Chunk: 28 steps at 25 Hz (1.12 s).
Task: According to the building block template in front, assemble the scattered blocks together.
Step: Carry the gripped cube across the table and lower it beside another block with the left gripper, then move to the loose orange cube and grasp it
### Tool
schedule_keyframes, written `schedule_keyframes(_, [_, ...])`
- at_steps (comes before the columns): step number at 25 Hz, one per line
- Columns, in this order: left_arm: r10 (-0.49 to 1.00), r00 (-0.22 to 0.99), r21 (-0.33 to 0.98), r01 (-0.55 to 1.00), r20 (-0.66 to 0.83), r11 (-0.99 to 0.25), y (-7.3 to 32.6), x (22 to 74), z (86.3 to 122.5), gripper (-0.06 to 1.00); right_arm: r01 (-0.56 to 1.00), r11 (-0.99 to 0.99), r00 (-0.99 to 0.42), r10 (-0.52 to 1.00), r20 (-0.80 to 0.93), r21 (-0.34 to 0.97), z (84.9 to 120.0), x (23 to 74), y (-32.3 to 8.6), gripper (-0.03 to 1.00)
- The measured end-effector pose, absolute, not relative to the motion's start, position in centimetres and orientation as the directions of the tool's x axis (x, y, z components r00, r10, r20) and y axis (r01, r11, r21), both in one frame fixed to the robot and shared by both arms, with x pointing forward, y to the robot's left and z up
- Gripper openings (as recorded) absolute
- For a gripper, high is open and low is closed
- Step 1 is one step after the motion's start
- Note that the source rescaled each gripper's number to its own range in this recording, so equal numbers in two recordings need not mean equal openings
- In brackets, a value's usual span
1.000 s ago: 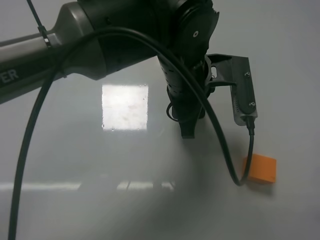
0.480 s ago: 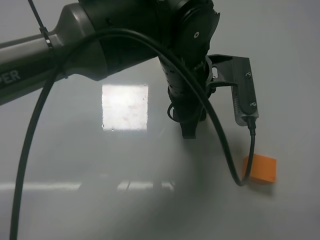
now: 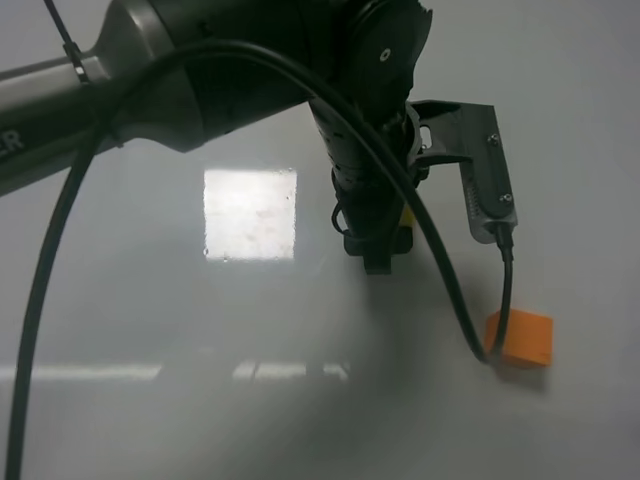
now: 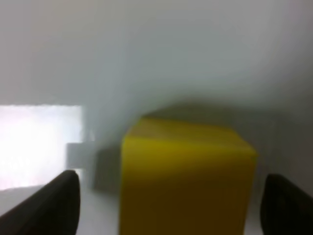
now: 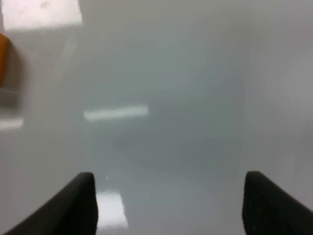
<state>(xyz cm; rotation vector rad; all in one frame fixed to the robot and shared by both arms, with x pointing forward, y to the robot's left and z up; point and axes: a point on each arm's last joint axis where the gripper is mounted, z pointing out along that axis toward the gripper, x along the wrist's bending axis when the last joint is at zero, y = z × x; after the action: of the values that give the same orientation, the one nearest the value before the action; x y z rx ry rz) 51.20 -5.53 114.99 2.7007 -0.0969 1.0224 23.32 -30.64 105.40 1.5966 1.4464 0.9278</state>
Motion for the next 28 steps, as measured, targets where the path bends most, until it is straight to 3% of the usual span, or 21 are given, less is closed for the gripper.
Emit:
schedule_keyframes(7, [0.116,0.716,0.304,-0.139,0.688,-0.942,-2.1,48.7,120.8,1.00,0.431,-0.053,0.088,0.996,0.017,0.901,105.4,23.3,-30.6,0.58])
schedule_keyframes(14, [0.451,0.632,0.535,0.067,0.630,-0.842,2.6,51.3,123.6,0.92,0.431,-0.053,0.088,0.996,0.017,0.901,105.4,23.3,-30.6,0.58])
schedule_keyframes(21, [0.782,0.371,0.662,0.417,0.501,-0.623,16.2,55.9,124.7,0.89,0.431,-0.053,0.088,0.996,0.017,0.901,105.4,23.3,-30.6,0.58])
schedule_keyframes(28, [0.918,0.063,0.716,0.606,0.391,-0.346,28.9,52.6,124.6,0.81,0.431,-0.053,0.088,0.996,0.017,0.901,105.4,23.3,-30.6,0.58])
